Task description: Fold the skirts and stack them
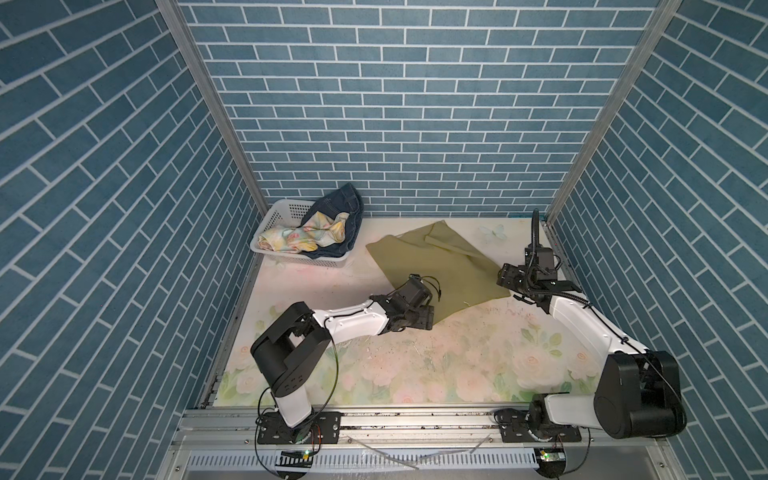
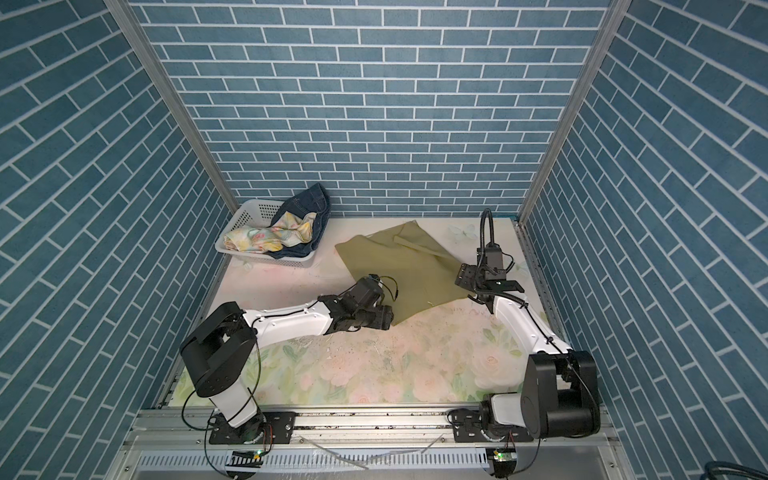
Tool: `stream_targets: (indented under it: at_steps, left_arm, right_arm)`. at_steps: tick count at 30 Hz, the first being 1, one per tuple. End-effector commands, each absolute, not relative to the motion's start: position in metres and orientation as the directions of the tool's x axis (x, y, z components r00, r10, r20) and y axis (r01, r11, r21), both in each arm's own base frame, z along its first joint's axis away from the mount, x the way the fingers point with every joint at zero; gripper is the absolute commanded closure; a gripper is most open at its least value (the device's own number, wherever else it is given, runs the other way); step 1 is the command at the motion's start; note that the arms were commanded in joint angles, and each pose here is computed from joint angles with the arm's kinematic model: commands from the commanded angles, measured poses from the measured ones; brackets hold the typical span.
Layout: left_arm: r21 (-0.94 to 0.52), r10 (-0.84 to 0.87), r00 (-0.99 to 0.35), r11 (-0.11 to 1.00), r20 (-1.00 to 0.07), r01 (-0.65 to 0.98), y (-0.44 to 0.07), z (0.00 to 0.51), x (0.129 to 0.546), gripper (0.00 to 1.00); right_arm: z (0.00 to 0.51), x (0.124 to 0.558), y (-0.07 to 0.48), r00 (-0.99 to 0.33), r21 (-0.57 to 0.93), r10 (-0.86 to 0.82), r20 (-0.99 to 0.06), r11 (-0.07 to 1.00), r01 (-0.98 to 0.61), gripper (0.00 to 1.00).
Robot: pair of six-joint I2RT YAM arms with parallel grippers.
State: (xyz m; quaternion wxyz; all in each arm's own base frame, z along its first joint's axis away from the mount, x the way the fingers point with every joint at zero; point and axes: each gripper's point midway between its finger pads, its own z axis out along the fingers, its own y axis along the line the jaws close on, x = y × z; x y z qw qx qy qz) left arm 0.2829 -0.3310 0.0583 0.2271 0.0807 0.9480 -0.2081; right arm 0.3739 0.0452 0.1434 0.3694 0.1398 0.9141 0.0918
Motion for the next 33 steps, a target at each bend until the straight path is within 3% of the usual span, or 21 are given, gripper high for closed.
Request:
stream_targets:
  at_steps: [1,16,20,23,33]
  left_arm:
    - [-0.448,-0.104,-0.922,0.89,-0.373,0.081,-0.341,0.05,0.282,0.22]
    - [-0.539,-0.331,-0.913,0.827,-0.237,-0.16,-0.357,0.018,0.288,0.32]
    - [-0.578,-0.358,-0.916,0.792,-0.182,-0.195,-0.371,0.007,0.285,0.59]
    - [-0.581,-0.362,-0.915,0.789,-0.179,-0.199,-0.37,0.0,0.282,1.0]
    - [-0.543,-0.436,-0.87,0.8,-0.232,-0.256,-0.275,0.0,0.277,1.0]
  right_arm:
    - [0.147,0.366,0.043,-0.667,0.307,0.358,-0.653,0.931,0.2,0.24]
    - [0.142,0.352,0.036,-0.663,0.299,0.368,-0.652,0.928,0.222,0.25]
    - [0.138,0.35,0.035,-0.667,0.296,0.37,-0.647,0.928,0.227,0.25]
    - [0.13,0.351,0.036,-0.682,0.298,0.371,-0.63,0.927,0.229,0.24]
    - [0.096,0.352,0.053,-0.769,0.331,0.358,-0.53,0.922,0.201,0.25]
